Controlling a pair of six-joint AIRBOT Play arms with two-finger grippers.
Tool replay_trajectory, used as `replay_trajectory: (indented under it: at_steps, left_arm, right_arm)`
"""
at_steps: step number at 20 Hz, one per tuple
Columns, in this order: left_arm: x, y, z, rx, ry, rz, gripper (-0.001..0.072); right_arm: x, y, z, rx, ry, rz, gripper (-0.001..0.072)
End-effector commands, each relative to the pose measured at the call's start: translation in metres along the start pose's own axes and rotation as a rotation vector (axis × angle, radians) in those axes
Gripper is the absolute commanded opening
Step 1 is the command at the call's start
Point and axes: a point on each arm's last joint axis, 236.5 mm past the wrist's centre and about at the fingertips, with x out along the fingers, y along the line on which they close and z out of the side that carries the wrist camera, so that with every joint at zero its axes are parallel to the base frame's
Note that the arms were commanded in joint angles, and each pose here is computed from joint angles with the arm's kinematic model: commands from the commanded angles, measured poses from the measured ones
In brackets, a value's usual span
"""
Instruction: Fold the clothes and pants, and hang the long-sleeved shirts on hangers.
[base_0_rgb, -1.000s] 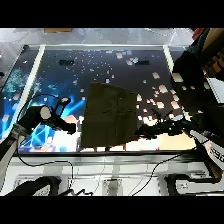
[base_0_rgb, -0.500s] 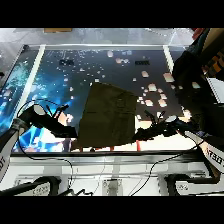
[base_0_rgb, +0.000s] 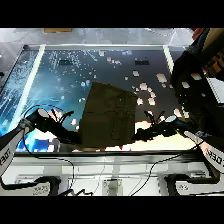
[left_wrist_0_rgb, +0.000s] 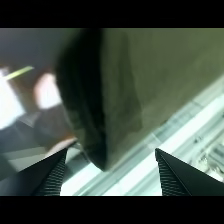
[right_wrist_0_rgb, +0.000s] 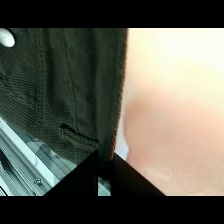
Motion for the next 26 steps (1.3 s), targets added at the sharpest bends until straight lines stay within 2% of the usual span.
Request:
replay_trajectory:
  at_steps: [1,2,3,5,6,12,15,18,20,23,26]
  left_arm:
    - [0.024,0.0,-0.008,-0.016,-0.02,-0.04,0.063]
    - [0.028,-0.004,-0.003,-0.026,-0.056,-0.064,0.0626]
    - [0.029,-0.006,0.004,-0.024,-0.088,-0.077,0.0505]
    - [0.027,-0.006,0.015,-0.029,-0.133,-0.075,0.0193]
    - [0.026,-0.005,0.017,-0.029,-0.145,-0.071,0.0005]
    - [-0.019,-0.023,0.049,0.096,-0.246,-0.03,0.0011]
    - [-0.109,-0.059,0.097,0.284,-0.495,0.1,0.0011]
    - [-0.233,-0.142,0.117,0.497,-0.845,0.215,0.0012]
    - [-0.315,-0.204,0.101,0.626,-1.104,0.313,0.0012]
    - [-0.412,-0.28,0.037,0.749,-1.49,0.458,0.0012]
    - [-0.446,-0.328,-0.033,0.83,-1.702,0.52,0.0013]
  right_arm:
    - [0.0,0.001,0.0,0.001,-0.001,0.004,0.0044]
    - [0.0,0.001,0.0,0.001,0.0,0.004,0.0044]
    - [0.0,0.001,0.0,0.0,0.001,0.004,0.0044]
    - [-0.001,0.003,0.0,-0.01,0.007,0.007,0.0044]
    - [-0.004,0.008,0.002,-0.025,0.014,0.014,0.0044]
    - [-0.047,0.064,0.036,-0.225,-0.024,0.052,0.0043]
    - [-0.097,0.122,0.06,-0.414,-0.139,0.048,0.0044]
    - [-0.164,0.199,0.073,-0.618,-0.315,0.023,0.0043]
    - [-0.212,0.252,0.068,-0.749,-0.45,0.004,0.0044]
    - [-0.279,0.334,0.031,-0.889,-0.652,0.025,0.0044]
    - [-0.327,0.404,-0.03,-0.948,-0.812,0.164,0.0044]
